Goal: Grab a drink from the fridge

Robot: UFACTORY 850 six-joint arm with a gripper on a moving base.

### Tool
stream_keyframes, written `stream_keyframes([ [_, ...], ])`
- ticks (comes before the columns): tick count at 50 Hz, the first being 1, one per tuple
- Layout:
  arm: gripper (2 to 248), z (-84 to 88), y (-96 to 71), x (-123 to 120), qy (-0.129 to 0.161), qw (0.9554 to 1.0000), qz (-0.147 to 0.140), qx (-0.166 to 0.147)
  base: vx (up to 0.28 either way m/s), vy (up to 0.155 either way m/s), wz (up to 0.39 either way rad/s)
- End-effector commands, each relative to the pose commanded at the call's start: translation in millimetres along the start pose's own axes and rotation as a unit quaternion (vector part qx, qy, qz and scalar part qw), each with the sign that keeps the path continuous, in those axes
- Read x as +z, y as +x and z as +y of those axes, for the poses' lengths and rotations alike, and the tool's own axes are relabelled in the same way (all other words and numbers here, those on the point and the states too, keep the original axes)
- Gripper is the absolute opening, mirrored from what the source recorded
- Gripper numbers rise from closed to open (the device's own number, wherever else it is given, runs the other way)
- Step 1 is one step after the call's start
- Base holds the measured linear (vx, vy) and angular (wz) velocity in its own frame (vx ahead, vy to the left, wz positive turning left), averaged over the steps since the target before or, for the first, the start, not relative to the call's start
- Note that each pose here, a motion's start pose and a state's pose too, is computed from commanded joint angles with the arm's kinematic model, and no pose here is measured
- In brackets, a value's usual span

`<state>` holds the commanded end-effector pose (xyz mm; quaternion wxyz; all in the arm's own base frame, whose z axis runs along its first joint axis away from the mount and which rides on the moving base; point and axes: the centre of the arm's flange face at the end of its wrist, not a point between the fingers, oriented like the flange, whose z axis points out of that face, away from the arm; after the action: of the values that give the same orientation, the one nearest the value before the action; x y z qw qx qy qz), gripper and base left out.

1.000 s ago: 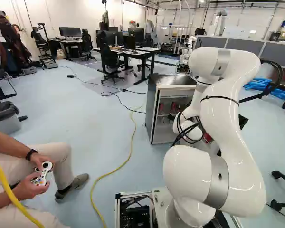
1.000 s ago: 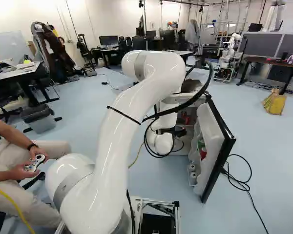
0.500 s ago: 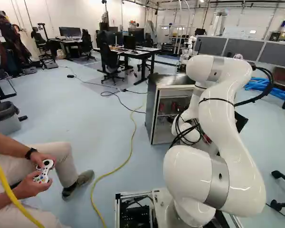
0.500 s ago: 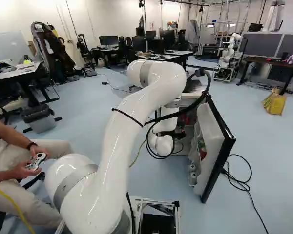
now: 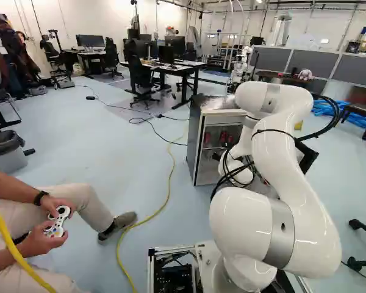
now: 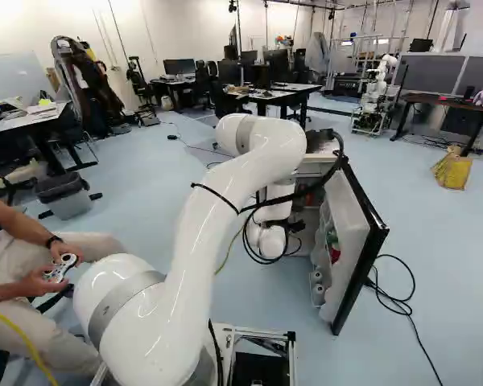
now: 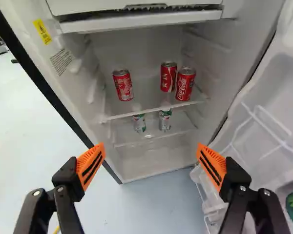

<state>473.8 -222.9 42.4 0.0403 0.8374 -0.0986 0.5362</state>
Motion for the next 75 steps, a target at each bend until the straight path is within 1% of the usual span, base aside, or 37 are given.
stream_keyframes([
  [16,247,-1.3,-3.8,17.4,0.004,0.9998,-0.02,-0.006,0.0,0.0,0.0],
  [32,247,1.3,-6.6,37.8,0.001,0.9992,-0.039,-0.01,0.0,0.0,0.0],
  [39,247,2.5,-2.3,43.5,-0.001,0.9989,-0.046,-0.012,0.0,0.0,0.0],
  [58,247,5.5,16.5,54.7,-0.007,0.998,-0.061,-0.016,0.0,0.0,0.0],
  [75,247,9.2,17.3,74.4,-0.011,0.9969,-0.076,-0.019,0.0,0.0,0.0],
])
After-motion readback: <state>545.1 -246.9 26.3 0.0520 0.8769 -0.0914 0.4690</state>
